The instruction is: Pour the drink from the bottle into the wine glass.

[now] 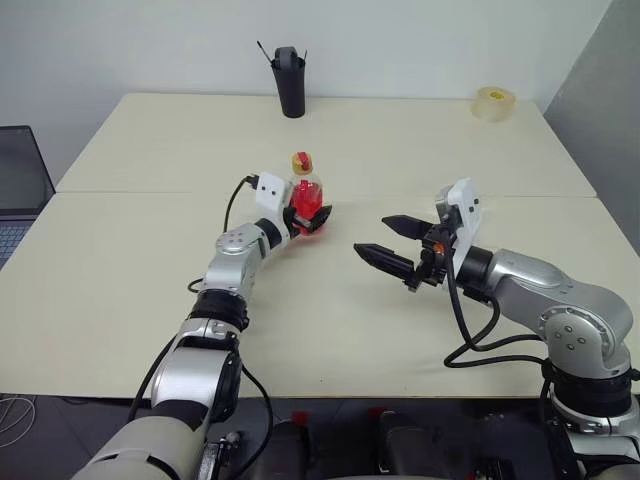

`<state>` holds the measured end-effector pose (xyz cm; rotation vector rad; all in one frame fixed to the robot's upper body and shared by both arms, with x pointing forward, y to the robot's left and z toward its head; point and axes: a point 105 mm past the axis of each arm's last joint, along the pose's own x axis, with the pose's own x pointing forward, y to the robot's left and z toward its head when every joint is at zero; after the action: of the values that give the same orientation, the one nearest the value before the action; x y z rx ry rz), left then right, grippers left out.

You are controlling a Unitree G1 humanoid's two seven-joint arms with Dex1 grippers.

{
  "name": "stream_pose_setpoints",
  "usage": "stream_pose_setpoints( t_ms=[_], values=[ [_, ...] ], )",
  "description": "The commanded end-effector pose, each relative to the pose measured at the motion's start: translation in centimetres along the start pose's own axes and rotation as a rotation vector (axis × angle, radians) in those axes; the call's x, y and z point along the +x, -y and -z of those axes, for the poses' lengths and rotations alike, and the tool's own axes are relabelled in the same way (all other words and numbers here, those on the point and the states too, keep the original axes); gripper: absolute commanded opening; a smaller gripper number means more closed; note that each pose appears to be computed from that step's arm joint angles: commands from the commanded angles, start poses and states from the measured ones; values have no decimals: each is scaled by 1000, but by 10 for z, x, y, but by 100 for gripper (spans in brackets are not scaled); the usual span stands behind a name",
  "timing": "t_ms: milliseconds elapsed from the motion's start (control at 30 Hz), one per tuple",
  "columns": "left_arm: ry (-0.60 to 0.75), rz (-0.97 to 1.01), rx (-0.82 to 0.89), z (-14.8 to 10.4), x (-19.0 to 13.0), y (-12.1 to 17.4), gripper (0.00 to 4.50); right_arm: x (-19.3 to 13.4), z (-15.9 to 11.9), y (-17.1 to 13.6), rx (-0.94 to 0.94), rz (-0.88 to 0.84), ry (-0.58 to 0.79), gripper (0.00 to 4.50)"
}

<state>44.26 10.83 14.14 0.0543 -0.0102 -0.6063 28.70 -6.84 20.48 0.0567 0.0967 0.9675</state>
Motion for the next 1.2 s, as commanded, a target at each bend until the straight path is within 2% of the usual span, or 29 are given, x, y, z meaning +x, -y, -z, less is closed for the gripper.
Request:
stream_pose_setpoints(
  t_ms=[33, 333, 433, 567, 667, 800, 900, 1100, 1200],
  values=[
    [69, -13, 30, -19, 8, -2, 447, -1, -12, -9, -52, -24, 29, 450],
    [129, -20, 28, -26, 16, 1, 447, -1, -11, -9, -61, -18, 22, 450],
    [130, -16, 25, -23, 17, 4, 385, -2, -12, -7, -67, -6, 22, 450],
    [103, -17, 18, -15, 17, 5, 268, -6, -14, -3, -78, 17, 24, 450],
    [91, -7, 34, -10, 15, 6, 238, -13, -17, 9, -107, 82, 26, 450],
    [94, 70, 44, -8, 9, 11, 232, -25, -24, 39, -205, 277, 33, 450],
    [119, 197, 54, -14, 2, 22, 232, -29, -27, 43, -263, 332, 38, 450],
    [140, 446, 80, -37, -24, 56, 232, -19, -41, 5, -283, 233, 67, 450],
    [117, 530, 101, -41, -36, 75, 232, -9, -48, -10, -263, 199, 88, 450]
  ],
)
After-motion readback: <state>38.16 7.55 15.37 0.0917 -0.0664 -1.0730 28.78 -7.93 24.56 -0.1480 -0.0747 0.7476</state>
